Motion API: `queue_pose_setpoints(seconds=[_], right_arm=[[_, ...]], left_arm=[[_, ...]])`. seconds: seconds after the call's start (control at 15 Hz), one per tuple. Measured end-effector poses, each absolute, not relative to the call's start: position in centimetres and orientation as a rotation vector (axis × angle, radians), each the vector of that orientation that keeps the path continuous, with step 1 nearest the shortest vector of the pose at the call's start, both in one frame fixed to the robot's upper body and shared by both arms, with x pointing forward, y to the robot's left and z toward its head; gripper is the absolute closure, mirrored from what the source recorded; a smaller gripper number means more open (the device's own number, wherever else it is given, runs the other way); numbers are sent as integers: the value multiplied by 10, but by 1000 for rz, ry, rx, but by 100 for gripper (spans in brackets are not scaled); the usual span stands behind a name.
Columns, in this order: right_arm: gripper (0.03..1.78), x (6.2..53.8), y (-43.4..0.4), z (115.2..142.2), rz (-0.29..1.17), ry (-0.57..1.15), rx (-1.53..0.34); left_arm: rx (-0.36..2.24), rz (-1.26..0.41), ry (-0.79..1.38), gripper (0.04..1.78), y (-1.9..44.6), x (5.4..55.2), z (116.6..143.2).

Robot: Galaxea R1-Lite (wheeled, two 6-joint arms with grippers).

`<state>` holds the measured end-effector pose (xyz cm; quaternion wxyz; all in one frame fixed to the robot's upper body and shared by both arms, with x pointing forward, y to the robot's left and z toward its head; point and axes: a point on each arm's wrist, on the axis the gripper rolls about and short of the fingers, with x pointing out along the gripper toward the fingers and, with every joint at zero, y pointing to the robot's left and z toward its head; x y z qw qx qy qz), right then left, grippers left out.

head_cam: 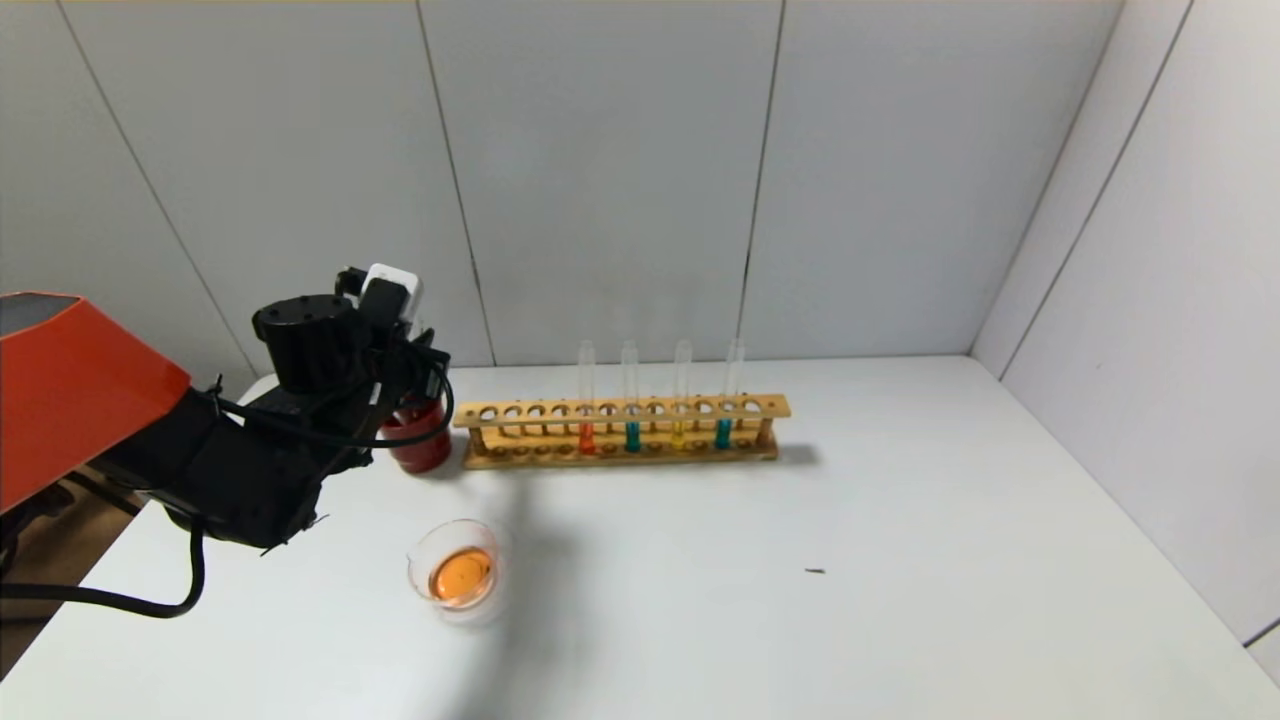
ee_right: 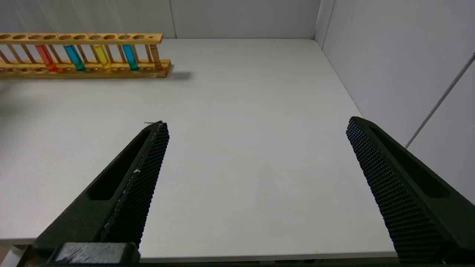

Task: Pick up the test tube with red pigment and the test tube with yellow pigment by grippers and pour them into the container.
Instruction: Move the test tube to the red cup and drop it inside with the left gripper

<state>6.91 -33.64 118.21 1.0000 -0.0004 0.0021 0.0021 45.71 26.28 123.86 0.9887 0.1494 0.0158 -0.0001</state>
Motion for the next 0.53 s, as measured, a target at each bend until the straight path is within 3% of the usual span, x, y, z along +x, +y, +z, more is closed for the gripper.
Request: queue_pose_setpoints(seconds=[0.53], right_arm=[[6,69,-336,1182,4,5,-1]], left_arm=[[302,-2,46,151,262,462,1221]])
